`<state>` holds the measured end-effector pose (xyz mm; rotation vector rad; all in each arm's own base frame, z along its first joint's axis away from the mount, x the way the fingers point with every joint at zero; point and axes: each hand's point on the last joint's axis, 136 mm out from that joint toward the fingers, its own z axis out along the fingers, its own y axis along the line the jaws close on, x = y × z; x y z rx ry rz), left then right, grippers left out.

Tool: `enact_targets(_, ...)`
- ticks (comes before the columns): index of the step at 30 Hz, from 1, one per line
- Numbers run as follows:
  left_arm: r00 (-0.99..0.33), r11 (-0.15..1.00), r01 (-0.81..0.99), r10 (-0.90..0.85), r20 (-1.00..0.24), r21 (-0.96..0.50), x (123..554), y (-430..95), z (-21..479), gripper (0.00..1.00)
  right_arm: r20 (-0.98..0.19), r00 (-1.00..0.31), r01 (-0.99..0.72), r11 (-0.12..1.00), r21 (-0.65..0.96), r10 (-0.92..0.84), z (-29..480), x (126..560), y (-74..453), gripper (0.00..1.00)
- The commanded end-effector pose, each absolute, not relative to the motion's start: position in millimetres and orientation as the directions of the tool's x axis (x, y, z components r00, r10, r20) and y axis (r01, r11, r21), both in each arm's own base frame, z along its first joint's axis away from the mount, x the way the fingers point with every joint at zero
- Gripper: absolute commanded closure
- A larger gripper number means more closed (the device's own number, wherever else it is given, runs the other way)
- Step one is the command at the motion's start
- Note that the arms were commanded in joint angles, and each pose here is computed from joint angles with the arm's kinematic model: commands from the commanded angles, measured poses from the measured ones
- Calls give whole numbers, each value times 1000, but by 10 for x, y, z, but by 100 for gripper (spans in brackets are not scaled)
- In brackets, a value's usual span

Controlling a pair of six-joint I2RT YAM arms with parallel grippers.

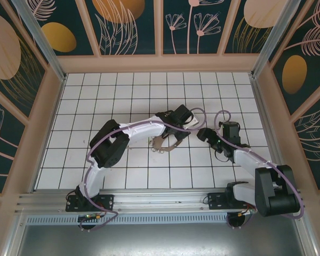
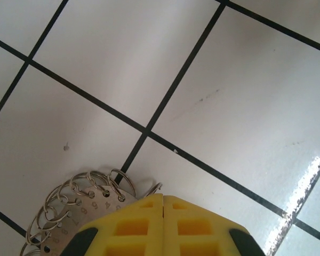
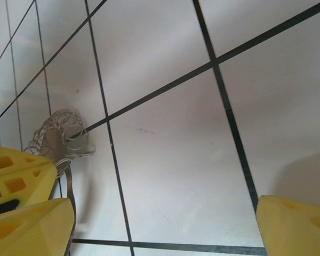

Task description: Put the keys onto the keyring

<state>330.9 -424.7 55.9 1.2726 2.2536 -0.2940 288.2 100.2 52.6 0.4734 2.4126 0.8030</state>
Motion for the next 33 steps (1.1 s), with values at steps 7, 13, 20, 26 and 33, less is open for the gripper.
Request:
enact_targets(7, -361, 537, 844, 563, -744, -4, 3388, -4286, 1311, 100, -498, -753, -39, 726, 686, 430, 867, 2967, 1184, 16)
enact_targets(13, -332, 501, 865, 518, -789, -35, 3308, -4285, 1487, 100, -540, -728, -133, 686, 715, 423, 1031, 3010, 1285, 20)
enact_targets(20, -315, 478, 876, 461, -830, -66, 3254, -4228, 1620, 100, -594, -688, -239, 642, 729, 418, 1234, 3013, 1378, 25)
enact_targets(26, -302, 461, 880, 350, -887, -118, 3250, -4147, 1908, 100, -633, -644, -290, 628, 722, 430, 1471, 3087, 1395, 25)
enact_targets(33, -271, 417, 895, 233, -934, -156, 3247, -4056, 2297, 100, -670, -598, -397, 564, 724, 439, 1897, 3130, 1514, 27)
